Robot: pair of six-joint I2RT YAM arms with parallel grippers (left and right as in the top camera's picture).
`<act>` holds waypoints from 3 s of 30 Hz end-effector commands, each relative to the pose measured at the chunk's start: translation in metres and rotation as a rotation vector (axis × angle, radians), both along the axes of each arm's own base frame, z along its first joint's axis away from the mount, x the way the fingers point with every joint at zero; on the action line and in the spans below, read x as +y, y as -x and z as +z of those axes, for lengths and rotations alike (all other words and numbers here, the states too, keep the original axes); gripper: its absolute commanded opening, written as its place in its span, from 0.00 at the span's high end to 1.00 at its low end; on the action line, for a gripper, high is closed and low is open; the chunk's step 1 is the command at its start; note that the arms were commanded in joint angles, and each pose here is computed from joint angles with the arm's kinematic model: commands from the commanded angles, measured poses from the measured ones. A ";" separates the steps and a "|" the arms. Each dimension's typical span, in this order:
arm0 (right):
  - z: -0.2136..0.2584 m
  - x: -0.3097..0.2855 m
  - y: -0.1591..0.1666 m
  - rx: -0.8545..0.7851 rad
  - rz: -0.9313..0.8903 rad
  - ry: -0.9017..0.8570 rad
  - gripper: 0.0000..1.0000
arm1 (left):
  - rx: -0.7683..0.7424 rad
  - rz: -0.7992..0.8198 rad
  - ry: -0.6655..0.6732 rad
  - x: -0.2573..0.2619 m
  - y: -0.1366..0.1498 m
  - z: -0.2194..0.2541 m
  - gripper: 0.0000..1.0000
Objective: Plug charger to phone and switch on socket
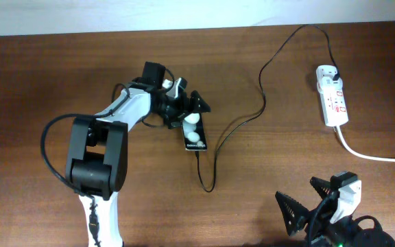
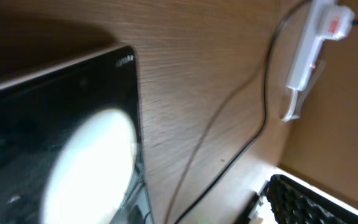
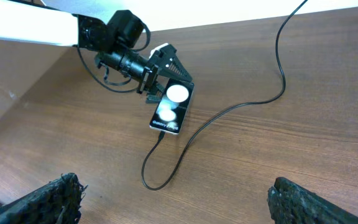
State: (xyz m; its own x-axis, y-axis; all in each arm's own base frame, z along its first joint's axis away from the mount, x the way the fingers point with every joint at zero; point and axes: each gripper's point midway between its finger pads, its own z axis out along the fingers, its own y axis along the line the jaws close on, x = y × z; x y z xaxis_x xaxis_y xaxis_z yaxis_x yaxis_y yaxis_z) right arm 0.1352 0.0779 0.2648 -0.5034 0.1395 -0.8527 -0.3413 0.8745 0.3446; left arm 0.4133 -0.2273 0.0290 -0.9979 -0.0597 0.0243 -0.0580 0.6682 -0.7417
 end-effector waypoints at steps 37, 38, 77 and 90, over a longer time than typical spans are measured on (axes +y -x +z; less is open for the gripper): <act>-0.041 -0.001 0.000 0.143 -0.078 -0.015 0.01 | -0.509 0.232 -0.803 0.160 0.138 0.281 0.01; -0.042 -0.001 0.000 0.151 -0.085 -0.025 0.01 | -0.552 0.259 -0.794 0.169 0.155 0.281 0.01; -0.087 -0.110 -0.067 1.033 -0.884 0.260 0.96 | -0.860 0.843 -1.085 0.312 0.363 0.244 0.01; -0.086 -0.266 -0.209 1.206 -1.073 -0.096 0.96 | -0.868 0.849 -1.081 0.312 0.365 0.244 0.01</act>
State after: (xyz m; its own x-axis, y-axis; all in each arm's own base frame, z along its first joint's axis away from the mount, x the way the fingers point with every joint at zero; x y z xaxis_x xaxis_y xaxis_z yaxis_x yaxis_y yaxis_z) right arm 0.3235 -0.1809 0.1984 -0.4599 0.8860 -0.0597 0.8872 0.4612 0.0110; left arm 0.0506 0.0822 0.2712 -0.3692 -0.1914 -0.9094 -0.4896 0.8718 0.0153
